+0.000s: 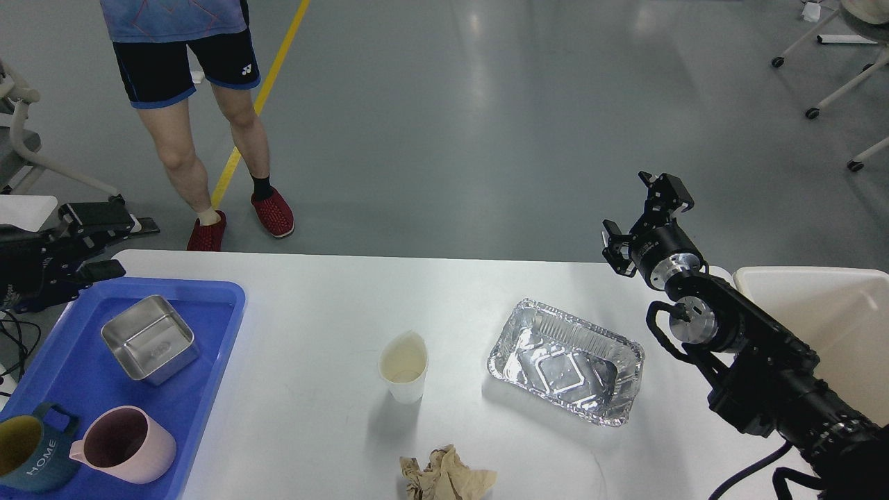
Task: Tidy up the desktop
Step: 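Raise the left gripper away from the tray, then reach the right gripper to the foil tray's near edge and grasp it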
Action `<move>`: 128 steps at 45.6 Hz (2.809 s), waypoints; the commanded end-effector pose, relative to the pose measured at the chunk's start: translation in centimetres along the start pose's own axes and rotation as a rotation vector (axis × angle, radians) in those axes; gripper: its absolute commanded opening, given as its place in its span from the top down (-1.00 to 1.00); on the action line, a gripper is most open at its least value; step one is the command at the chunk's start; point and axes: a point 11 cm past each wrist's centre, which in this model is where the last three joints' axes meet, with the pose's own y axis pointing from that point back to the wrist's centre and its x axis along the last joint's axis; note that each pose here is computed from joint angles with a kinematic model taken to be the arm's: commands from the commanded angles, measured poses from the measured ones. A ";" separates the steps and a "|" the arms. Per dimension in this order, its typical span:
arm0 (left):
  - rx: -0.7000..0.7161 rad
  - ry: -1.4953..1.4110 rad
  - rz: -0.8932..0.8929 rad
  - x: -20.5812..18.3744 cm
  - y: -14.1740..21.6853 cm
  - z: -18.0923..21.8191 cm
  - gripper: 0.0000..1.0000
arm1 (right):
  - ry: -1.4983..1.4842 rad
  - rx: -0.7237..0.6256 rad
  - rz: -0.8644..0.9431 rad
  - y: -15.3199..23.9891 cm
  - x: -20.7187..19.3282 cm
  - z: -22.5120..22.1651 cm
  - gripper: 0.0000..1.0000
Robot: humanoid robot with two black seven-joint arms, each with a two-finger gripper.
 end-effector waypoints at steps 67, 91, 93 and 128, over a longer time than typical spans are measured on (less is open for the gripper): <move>-0.475 1.219 0.146 -4.4 -21.3 -3.4 -0.95 | 0.012 0.008 0.008 0.0 0.6 -0.7 -1.00; -0.548 1.215 0.101 -4.4 -21.0 -2.6 -0.96 | 0.227 -0.028 -0.139 3.6 1.1 -4.8 -1.00; -0.561 1.214 0.104 -4.3 -20.9 -2.5 -0.96 | 0.286 -0.068 -0.160 4.5 1.4 -4.9 -1.00; -0.570 1.240 0.078 -5.7 -21.9 -1.6 -0.96 | 0.782 -0.572 -0.328 21.0 5.6 -12.7 -1.00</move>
